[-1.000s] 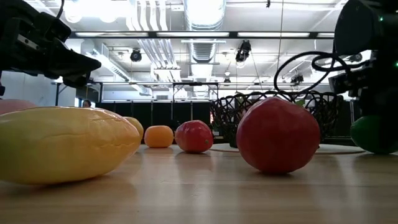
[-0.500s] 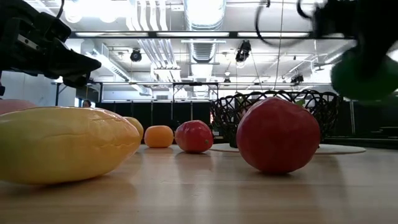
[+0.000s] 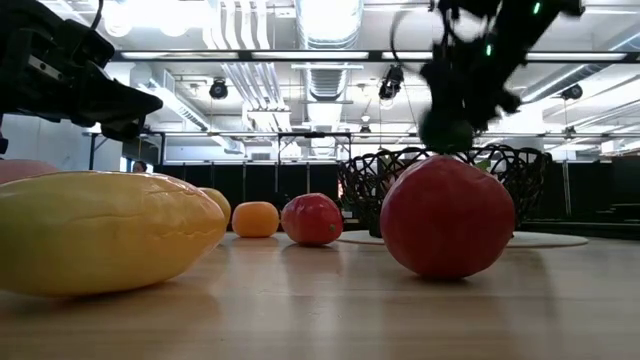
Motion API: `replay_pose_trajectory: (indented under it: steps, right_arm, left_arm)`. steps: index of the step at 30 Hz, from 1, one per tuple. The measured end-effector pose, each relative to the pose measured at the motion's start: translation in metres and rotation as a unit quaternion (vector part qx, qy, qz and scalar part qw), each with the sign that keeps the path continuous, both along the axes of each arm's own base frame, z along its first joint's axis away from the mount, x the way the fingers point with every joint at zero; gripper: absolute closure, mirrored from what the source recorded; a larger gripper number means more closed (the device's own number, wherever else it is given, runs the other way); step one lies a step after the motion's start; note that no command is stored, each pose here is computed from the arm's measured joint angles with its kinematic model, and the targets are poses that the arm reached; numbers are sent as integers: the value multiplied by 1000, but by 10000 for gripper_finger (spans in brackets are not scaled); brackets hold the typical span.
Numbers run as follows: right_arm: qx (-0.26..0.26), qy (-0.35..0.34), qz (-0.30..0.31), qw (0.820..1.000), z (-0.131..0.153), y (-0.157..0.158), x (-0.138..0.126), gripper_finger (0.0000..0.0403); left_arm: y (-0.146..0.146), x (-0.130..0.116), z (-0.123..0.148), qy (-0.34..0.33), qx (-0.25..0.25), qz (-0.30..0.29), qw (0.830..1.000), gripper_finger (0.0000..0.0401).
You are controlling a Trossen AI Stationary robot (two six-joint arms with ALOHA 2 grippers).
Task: Build produce basket
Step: Put the lime into the black basket, then put the tomato into the black basket
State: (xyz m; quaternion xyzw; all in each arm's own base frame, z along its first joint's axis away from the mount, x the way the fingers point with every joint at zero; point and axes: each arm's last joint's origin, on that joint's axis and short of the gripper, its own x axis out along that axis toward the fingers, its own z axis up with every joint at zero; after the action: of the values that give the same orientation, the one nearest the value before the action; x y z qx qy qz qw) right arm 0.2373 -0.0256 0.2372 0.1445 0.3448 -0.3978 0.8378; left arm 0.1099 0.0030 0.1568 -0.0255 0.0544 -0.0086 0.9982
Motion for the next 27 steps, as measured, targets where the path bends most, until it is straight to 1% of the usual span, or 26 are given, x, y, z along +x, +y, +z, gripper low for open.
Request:
replay_pose_trajectory:
  steps: [3,5,9,14,16,21,24,27]
  right_arm:
    - [30,0,-54,998,-16,-24,-8,116]
    - [29,8,-91,995,-24,-34,-15,113]
    - [37,10,-130,991,-33,-45,-23,112]
    - [47,12,-139,989,-48,-49,-29,98]
    - [51,8,-136,989,-52,-49,-30,87]
    - [42,13,-136,990,-58,-49,-33,56]
    - [18,15,-153,988,-58,-52,-34,45]
    - [-14,24,-162,986,-56,-53,-35,45]
  left_arm:
    - [0,0,0,-1,0,0,1000,400]
    - [0,0,0,0,0,0,1000,400]
    - [0,0,0,0,0,0,1000,400]
    - [0,0,0,0,0,0,1000,400]
    - [0,0,0,0,0,0,1000,400]
    - [0,0,0,-1,0,0,1000,400]
    - [0,0,0,0,0,0,1000,400]
    - [0,0,0,0,0,0,1000,400]
